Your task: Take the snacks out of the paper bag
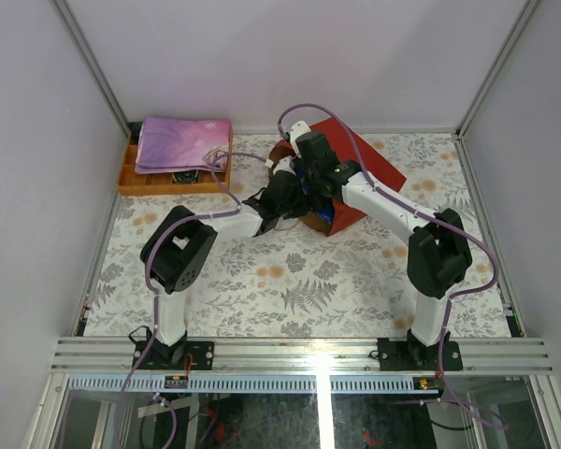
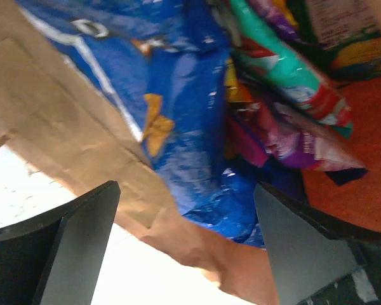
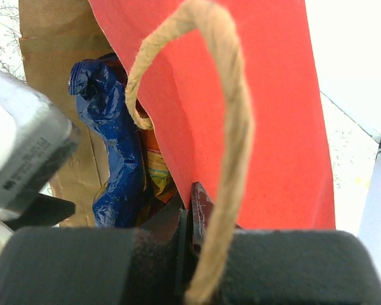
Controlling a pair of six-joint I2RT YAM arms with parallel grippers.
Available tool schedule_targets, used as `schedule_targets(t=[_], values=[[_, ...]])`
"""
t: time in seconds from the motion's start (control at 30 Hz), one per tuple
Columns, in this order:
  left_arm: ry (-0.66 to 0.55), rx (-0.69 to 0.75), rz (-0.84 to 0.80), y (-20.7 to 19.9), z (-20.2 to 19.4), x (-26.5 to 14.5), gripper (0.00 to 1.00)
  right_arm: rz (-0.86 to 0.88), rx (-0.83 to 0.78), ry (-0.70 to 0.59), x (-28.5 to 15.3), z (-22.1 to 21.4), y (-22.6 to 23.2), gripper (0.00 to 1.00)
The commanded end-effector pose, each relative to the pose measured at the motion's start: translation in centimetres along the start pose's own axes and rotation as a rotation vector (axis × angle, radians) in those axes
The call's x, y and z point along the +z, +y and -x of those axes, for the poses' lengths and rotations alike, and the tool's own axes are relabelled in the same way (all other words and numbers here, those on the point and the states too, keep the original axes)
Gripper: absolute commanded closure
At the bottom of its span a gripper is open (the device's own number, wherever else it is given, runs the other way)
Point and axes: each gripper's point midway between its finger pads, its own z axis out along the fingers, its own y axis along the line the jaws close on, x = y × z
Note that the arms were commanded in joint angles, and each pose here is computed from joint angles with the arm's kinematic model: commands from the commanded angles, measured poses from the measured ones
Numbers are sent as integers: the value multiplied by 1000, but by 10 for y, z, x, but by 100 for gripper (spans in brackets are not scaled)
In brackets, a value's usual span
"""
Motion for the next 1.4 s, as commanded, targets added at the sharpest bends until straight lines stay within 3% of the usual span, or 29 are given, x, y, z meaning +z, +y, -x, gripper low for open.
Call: schedule_targets(t=[0.0,0.1,0.2,0.33,0.4,0.87,1.1,1.37], values=[[-77,-6,-101,-33,16,9,14,-2,80,-118,-13,39,-12,96],[-94,-18,-66,-24,16,18,20,-2,85,-114,-12,37,-12,96],[-114,-33,-43,-16,15,22,39,-8,88,-111,-11,36,-14,96],[-143,-61,-53,-12,18,17,85,-23,101,-111,-12,34,-20,96],[-150,-87,-66,-11,20,12,100,-29,113,-115,-12,34,-22,96],[-220,-86,-81,10,39,-83,100,-34,162,-116,-6,29,-26,99],[-236,-145,43,80,27,-131,100,-28,159,-109,-5,26,-25,99],[-381,-360,234,177,40,-193,100,7,174,-113,-1,27,-17,100]])
